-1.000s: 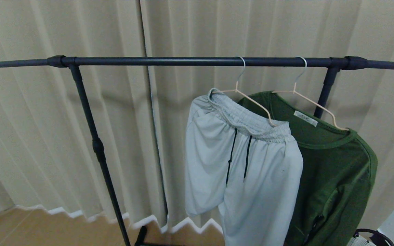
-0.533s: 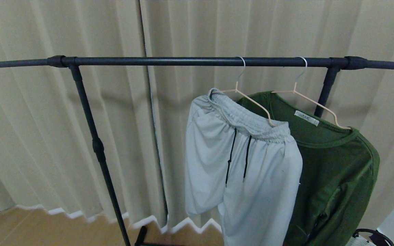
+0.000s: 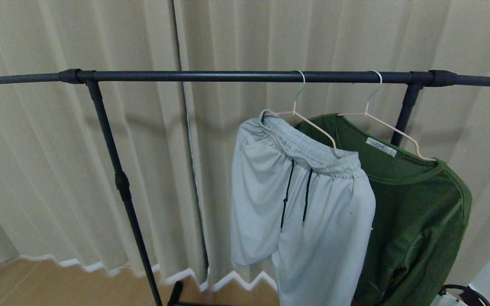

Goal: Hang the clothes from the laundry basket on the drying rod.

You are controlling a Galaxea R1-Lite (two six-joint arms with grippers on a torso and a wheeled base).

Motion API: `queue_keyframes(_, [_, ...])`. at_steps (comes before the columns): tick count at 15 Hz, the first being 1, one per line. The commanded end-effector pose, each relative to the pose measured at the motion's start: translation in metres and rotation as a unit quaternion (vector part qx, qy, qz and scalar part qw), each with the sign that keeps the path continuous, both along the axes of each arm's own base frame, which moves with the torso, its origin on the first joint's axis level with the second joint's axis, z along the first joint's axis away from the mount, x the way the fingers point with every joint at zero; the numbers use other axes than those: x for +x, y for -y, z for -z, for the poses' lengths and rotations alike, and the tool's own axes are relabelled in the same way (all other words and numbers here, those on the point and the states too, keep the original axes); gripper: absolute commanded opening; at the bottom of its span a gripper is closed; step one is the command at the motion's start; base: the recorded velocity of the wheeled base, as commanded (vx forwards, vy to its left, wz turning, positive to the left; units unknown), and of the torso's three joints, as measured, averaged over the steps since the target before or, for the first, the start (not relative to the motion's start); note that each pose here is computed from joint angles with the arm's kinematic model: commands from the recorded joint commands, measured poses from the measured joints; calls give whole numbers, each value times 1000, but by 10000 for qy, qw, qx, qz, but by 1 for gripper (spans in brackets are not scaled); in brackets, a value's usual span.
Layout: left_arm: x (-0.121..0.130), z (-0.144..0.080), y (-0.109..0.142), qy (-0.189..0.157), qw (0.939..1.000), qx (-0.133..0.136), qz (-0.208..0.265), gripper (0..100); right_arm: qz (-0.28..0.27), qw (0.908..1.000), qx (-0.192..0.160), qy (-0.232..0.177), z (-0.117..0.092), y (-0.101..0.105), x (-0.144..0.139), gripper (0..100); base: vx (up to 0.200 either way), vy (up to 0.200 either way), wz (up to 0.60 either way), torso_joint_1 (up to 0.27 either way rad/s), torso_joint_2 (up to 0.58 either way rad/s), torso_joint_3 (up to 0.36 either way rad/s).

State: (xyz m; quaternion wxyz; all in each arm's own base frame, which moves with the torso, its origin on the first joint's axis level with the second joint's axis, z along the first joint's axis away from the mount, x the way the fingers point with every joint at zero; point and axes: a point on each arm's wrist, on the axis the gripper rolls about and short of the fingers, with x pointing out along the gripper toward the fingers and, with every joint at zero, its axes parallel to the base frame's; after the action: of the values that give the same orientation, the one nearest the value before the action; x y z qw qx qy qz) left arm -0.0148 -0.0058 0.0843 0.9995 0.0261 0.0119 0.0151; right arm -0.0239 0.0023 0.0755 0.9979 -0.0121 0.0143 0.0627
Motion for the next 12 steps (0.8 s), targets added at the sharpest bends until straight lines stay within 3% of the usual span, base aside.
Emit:
queue_keyframes(1, [0,0,0,-22,10000,1,9,100,-3,10000,-2,-2,0,0,0,100,0,0,0,0,0,0])
queue_keyframes(12, [0,0,0,-14,10000,3,1,100,20,10000,-2,-2,0,0,0,100,0,0,0,0,0,0])
